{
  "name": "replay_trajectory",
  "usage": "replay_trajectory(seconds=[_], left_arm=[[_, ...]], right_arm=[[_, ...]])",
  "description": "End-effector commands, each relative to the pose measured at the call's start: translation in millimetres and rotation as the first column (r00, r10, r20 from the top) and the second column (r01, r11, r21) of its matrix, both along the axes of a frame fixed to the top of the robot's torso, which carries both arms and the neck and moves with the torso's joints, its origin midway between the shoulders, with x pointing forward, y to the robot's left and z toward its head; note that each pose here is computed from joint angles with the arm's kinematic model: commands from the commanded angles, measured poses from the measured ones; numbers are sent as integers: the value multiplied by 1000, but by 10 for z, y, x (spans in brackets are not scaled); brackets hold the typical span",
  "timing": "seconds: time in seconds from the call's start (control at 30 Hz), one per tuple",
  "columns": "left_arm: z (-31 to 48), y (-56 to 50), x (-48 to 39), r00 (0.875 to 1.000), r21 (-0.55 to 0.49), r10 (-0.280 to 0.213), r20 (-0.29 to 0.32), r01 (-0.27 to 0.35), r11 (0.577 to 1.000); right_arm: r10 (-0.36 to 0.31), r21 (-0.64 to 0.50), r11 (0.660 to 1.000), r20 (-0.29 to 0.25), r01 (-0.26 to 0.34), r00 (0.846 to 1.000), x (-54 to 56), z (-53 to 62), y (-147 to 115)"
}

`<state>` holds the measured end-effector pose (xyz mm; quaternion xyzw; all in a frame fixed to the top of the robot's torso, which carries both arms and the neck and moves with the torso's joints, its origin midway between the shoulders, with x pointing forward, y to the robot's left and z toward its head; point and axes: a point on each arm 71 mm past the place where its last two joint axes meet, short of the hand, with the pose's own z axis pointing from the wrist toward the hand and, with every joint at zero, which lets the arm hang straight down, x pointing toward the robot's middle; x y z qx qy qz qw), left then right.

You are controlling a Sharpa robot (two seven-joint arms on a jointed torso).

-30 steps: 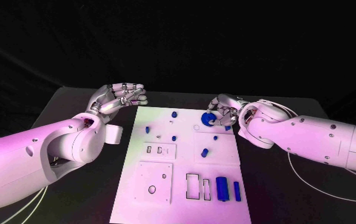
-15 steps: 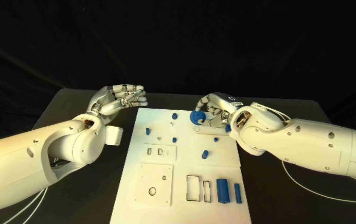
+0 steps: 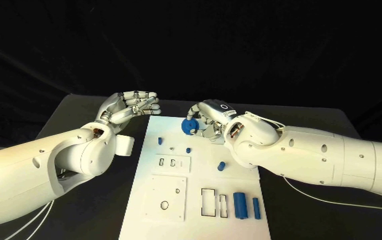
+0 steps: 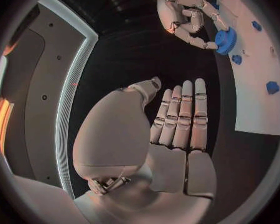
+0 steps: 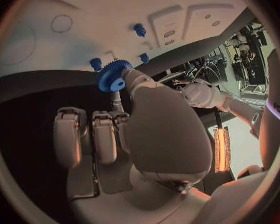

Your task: Assemble the parts on the task board

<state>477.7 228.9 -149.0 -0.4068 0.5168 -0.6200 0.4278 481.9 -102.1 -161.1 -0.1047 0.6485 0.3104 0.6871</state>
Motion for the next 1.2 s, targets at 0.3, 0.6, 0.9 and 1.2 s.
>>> replay_trajectory(seconds=[0.3, 0.6, 0.9, 1.2], left_arm=[[15, -43, -10, 1000, -13, -25, 4, 25, 1000], [17, -44, -13, 1000, -14, -26, 4, 26, 1000], [17, -45, -13, 1000, -14, -28, 3, 28, 1000], [15, -43, -12, 1000, -14, -29, 1, 29, 999]], right_arm=[[-7, -47, 999, -5, 7, 1000, 27, -159, 149], [-7, -67, 998, -30, 5, 1000, 24, -239, 191], [-26, -83, 996, -32, 24, 999, 69, -273, 187], [-33, -83, 996, -27, 31, 999, 87, -276, 193]])
